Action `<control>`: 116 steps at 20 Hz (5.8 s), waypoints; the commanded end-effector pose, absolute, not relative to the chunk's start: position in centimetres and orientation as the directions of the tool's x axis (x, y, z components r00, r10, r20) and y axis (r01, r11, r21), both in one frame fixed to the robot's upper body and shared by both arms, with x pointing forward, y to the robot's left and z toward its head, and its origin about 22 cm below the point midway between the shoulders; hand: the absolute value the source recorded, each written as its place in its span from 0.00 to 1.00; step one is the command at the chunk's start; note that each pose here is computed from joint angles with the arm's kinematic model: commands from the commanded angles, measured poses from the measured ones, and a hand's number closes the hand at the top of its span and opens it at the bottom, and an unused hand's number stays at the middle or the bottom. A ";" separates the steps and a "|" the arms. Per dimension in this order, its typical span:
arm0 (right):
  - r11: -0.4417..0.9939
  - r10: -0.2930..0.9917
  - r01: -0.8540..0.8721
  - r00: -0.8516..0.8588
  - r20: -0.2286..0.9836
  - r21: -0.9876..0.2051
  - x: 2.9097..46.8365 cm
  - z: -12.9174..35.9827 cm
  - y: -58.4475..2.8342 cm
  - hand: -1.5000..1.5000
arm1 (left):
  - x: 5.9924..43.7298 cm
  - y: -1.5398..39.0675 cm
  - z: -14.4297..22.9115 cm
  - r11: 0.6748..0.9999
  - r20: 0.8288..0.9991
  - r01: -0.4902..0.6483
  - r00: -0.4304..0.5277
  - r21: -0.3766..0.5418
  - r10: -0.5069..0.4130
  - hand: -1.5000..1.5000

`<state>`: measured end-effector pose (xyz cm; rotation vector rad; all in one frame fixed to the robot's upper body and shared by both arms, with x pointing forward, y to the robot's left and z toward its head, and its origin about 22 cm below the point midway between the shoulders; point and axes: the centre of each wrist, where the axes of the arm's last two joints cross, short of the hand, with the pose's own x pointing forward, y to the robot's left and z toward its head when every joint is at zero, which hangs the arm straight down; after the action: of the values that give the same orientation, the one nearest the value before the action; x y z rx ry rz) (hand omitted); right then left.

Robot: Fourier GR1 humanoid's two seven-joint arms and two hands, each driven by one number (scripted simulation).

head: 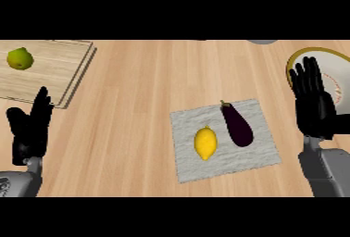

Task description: Pick the lemon from the placemat and place it in the bowl

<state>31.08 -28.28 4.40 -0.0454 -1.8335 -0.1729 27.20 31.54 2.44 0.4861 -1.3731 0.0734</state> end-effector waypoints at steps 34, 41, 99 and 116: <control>0.236 0.923 -0.285 -0.232 0.306 -0.929 17.6 16.2 -6.1 0.00 | 28.7 34.1 8.6 0.969 0.968 -0.208 -0.183 0.131 -0.170 0.50; 0.169 0.956 -0.359 -0.169 0.242 -0.918 18.0 18.5 -7.0 0.00 | 29.0 34.2 8.4 0.974 0.967 -0.192 -0.202 0.119 -0.158 0.50; 0.136 0.985 -0.498 -0.022 0.169 -0.856 27.5 2.7 -9.1 0.00 | 28.1 31.8 10.1 0.982 0.966 -0.164 -0.220 0.098 -0.133 0.50; 0.110 0.987 -0.300 0.144 0.068 -0.948 27.2 4.4 -31.0 1.00 | 28.7 35.2 7.9 0.962 0.970 -0.253 -0.186 0.106 -0.156 0.50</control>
<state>27.81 -20.73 3.66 -0.8475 -1.0916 1.2727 29.37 34.15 8.07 0.2715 -1.7771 0.0569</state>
